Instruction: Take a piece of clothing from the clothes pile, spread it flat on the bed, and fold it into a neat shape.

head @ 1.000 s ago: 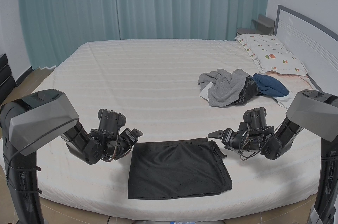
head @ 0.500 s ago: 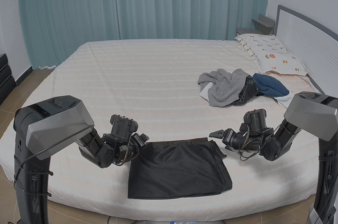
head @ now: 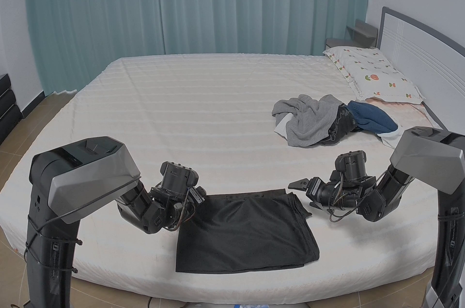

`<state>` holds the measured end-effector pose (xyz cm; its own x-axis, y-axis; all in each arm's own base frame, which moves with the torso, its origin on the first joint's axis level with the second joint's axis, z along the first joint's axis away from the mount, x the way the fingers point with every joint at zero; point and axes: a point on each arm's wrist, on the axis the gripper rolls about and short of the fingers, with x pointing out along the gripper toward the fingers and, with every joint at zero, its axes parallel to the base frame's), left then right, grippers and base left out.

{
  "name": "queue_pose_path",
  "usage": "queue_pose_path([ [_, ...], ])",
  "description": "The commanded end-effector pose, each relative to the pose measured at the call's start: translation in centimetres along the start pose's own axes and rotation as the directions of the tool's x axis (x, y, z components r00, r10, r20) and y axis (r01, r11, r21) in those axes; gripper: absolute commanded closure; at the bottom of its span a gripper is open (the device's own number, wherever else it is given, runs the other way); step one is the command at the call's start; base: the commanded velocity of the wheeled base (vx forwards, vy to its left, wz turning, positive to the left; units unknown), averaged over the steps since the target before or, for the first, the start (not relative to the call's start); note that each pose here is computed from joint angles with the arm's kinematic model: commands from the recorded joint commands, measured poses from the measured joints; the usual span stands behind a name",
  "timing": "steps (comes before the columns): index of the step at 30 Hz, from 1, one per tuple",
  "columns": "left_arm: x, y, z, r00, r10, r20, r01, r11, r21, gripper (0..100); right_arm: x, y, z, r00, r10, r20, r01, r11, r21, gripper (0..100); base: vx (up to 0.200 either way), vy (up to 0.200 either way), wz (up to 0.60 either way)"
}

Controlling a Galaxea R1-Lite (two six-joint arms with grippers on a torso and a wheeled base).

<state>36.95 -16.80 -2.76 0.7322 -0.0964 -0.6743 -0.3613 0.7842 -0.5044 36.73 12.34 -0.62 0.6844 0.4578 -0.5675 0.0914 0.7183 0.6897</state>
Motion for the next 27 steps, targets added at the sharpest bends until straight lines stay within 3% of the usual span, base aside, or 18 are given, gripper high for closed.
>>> queue_pose_path([
  [1, 0.1, 0.1, -0.1, 1.000, 0.003, 0.002, -0.003, 1.000, -0.006, 100, -0.1, -0.1, 0.0, 1.000, -0.002, -0.001, 0.002, 1.000, 0.001, 0, 0.000, 0.000, 0.00],
  [12, 0.0, 0.6, 0.4, 0.998, 0.042, 0.048, -0.039, 0.997, -0.068, 100, 1.2, 0.5, 0.0, 1.000, 0.019, 0.020, -0.018, 1.000, -0.018, 0, 0.000, 0.000, 0.00],
  [19, 0.1, 0.6, 0.5, 0.998, 0.043, 0.049, -0.039, 0.997, -0.069, 100, 3.7, 0.8, -1.6, 0.998, -0.017, 0.059, 0.020, 0.999, -0.051, 0, 0.000, 0.000, 0.00],
  [20, 0.1, 0.6, 0.5, 0.998, 0.043, 0.049, -0.039, 0.997, -0.069, 100, 3.6, 0.8, -1.6, 0.998, -0.019, 0.059, 0.022, 0.998, -0.050, 100, 0.000, 0.000, 0.00],
  [27, 0.1, 0.7, 0.5, 0.998, 0.046, 0.048, -0.043, 0.997, -0.069, 100, 3.4, 0.6, -1.3, 0.997, -0.030, 0.076, 0.034, 0.998, -0.045, 100, 0.000, 0.000, 0.00],
])
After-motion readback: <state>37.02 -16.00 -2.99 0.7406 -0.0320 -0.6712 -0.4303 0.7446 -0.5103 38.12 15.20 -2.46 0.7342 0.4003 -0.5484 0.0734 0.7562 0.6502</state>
